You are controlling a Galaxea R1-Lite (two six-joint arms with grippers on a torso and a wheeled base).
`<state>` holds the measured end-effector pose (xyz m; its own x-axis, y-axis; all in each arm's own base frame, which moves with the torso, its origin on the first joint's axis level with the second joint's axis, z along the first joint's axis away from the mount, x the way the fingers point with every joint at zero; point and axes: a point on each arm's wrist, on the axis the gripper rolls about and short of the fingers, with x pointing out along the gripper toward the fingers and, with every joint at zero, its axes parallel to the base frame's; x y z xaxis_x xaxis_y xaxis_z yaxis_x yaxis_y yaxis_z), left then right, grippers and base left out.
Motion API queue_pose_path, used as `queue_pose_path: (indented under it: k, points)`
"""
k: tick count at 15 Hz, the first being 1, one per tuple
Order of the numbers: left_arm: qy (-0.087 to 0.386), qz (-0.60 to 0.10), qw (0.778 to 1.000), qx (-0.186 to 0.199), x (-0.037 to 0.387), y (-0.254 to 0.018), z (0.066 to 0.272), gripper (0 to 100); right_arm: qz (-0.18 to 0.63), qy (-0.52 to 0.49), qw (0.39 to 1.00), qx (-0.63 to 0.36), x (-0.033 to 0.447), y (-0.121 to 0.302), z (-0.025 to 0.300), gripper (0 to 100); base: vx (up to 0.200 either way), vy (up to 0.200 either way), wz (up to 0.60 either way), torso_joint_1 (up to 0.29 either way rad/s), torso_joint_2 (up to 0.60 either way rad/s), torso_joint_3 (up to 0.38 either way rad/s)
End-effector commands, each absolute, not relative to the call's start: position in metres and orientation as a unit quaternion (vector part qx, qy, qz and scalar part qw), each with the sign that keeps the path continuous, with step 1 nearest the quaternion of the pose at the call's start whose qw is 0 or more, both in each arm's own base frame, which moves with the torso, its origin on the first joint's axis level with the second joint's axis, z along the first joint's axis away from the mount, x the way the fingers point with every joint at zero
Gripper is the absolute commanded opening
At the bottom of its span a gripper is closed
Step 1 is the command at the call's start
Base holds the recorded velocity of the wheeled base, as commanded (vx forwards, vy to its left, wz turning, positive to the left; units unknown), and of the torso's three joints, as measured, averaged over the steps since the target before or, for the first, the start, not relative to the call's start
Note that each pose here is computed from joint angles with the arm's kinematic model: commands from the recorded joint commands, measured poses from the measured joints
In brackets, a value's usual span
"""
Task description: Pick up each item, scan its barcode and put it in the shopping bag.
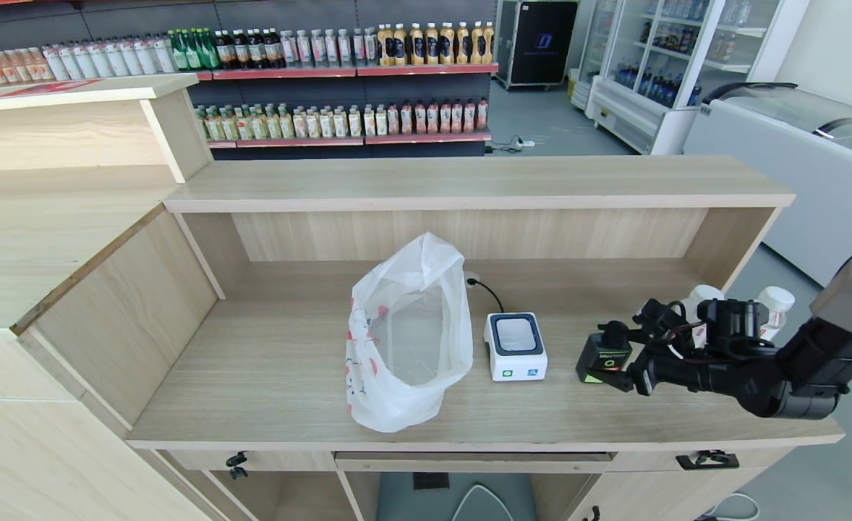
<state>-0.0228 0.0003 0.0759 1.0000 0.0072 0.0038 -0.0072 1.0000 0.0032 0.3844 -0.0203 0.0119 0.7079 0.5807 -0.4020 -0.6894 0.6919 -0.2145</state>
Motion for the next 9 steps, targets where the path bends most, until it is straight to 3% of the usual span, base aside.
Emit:
queue_pose_path:
  k: [1, 9]
  points:
    - [-0.002, 0.004, 1.000, 0.002, -0.023, 0.000, 0.076, 100, 0.355, 0.160, 0.904, -0.176, 0.387, -0.018, 0.003, 100, 0.000, 0.000, 0.00, 0.000, 0.00, 0.000]
    - [-0.002, 0.004, 1.000, 0.002, -0.023, 0.000, 0.076, 100, 0.371, 0.153, 0.898, -0.181, 0.399, -0.005, -0.005, 100, 0.000, 0.000, 0.00, 0.000, 0.00, 0.000]
